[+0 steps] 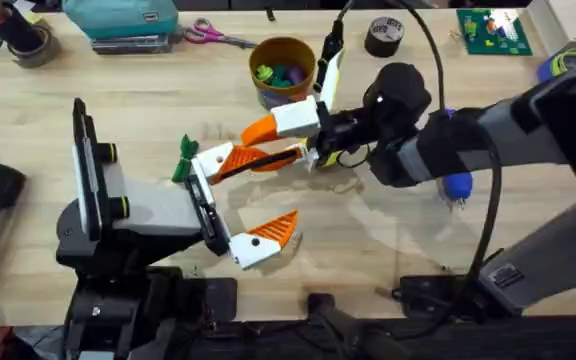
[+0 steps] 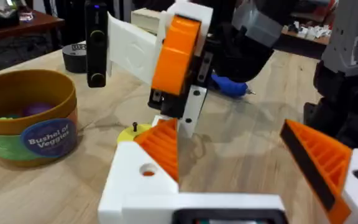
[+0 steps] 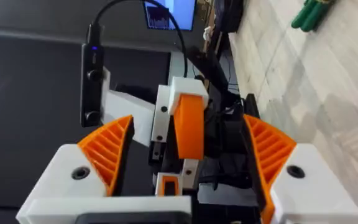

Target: Pick up the gripper from the table and insert it into the empty holder that is missing its gripper. Then pick up a screw, insert it into the mounting hole, and use the screwdriver to tighten it. Finally, clean up the table by picking up the vegetable and placing it into the bucket.

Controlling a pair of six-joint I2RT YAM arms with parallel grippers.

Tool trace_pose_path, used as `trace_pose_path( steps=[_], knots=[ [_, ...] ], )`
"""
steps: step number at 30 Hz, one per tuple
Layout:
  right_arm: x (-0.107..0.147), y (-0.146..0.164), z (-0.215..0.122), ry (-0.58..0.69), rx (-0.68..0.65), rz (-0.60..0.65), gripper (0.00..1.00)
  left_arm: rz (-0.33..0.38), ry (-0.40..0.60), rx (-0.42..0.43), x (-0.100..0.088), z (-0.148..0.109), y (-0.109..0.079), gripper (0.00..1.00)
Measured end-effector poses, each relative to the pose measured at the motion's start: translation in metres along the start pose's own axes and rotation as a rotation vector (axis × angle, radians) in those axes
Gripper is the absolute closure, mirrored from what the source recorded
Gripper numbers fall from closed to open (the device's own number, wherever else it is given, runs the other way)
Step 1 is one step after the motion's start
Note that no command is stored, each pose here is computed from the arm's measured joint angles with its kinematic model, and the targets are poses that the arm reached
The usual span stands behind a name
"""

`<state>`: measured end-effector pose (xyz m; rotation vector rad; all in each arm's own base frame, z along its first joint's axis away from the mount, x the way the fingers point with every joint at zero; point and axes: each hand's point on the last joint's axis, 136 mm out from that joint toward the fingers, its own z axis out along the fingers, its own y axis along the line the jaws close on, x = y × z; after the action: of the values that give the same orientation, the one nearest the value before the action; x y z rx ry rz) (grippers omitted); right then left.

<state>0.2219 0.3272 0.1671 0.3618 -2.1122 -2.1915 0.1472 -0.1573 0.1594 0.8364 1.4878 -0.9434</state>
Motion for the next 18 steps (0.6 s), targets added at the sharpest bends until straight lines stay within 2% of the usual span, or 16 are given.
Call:
trace_pose_path(
  steps=[12,18],
  knots=[
    [-0.019,-0.003,-0.051,-0.087,0.078,0.094,0.006,0.000,0.000,0.000,0.000,0.000,0.000,0.015],
    [-0.027,0.010,-0.088,-0.181,0.116,0.049,0.007,0.000,0.000,0.000,0.000,0.000,0.000,0.015]
  ],
)
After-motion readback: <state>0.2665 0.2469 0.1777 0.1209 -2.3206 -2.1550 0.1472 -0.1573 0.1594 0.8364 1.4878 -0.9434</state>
